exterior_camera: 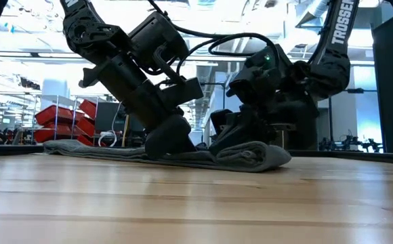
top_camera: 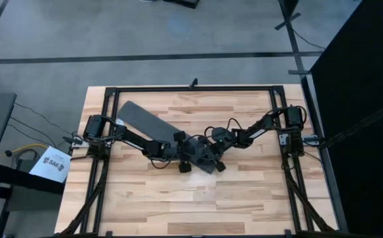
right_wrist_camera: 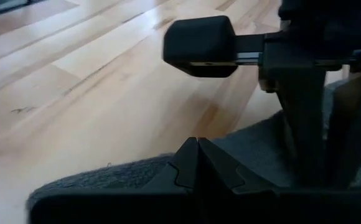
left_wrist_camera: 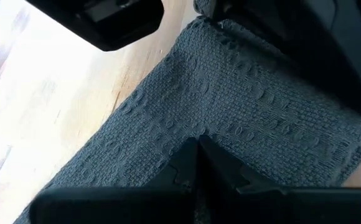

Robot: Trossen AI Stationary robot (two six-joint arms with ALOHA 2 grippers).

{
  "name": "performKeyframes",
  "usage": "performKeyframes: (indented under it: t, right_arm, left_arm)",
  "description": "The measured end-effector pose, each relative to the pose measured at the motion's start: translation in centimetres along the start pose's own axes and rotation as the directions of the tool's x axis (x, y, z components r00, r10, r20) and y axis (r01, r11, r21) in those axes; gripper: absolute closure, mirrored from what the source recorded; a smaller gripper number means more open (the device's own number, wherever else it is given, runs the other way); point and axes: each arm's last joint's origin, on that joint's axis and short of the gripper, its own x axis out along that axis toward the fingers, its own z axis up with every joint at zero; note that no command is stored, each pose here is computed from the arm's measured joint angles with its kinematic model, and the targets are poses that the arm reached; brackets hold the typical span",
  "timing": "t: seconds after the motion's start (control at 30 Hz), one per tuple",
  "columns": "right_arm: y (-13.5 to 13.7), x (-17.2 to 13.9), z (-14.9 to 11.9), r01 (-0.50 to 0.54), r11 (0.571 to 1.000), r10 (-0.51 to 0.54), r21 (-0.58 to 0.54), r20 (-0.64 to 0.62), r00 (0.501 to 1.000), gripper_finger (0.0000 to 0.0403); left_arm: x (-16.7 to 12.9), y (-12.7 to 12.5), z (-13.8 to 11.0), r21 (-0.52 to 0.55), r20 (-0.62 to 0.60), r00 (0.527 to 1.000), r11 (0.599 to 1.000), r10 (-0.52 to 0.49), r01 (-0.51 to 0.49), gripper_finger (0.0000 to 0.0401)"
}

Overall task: Roll towel
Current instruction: Roll the gray towel

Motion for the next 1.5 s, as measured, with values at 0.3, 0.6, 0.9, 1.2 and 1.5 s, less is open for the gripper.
performKeyframes:
  t: [0.3, 0.6, 0.9, 1.2, 1.5]
  right_arm:
    - [0.4, 0.1, -0.4, -0.001, 1.0, -0.001, -0.02, -0.067, 0.998, 0.0403]
    - [0.6, 0.0, -0.7, -0.065, 0.998, 0.065, 0.004, -0.07, 0.995, 0.0403]
    - [0.9, -0.1, -0.9, -0.141, 0.989, 0.143, 0.04, -0.064, 0.988, 0.0403]
    - [1.2, -0.2, -1.2, -0.205, 0.975, 0.211, 0.08, -0.071, 0.975, 0.0403]
    - [1.3, -0.2, -1.2, -0.22, 0.972, 0.226, 0.087, -0.072, 0.972, 0.0403]
  left_arm:
    - [0.0, 0.0, 0.0, 0.001, 0.0, 1.0, 1.0, -0.003, 0.003, 0.0395]
    - [-0.1, 0.0, -0.4, 0.032, -0.009, 1.0, 0.999, -0.007, 0.008, 0.0395]
    - [-0.2, 0.0, -1.3, 0.01, 0.006, 1.0, 1.0, -0.008, 0.008, 0.0395]
    - [-0.2, 0.0, -1.3, 0.037, 0.009, 1.0, 0.999, -0.008, 0.008, 0.0395]
    - [-0.2, 0.0, -1.3, 0.037, 0.011, 1.0, 0.999, -0.007, 0.006, 0.0395]
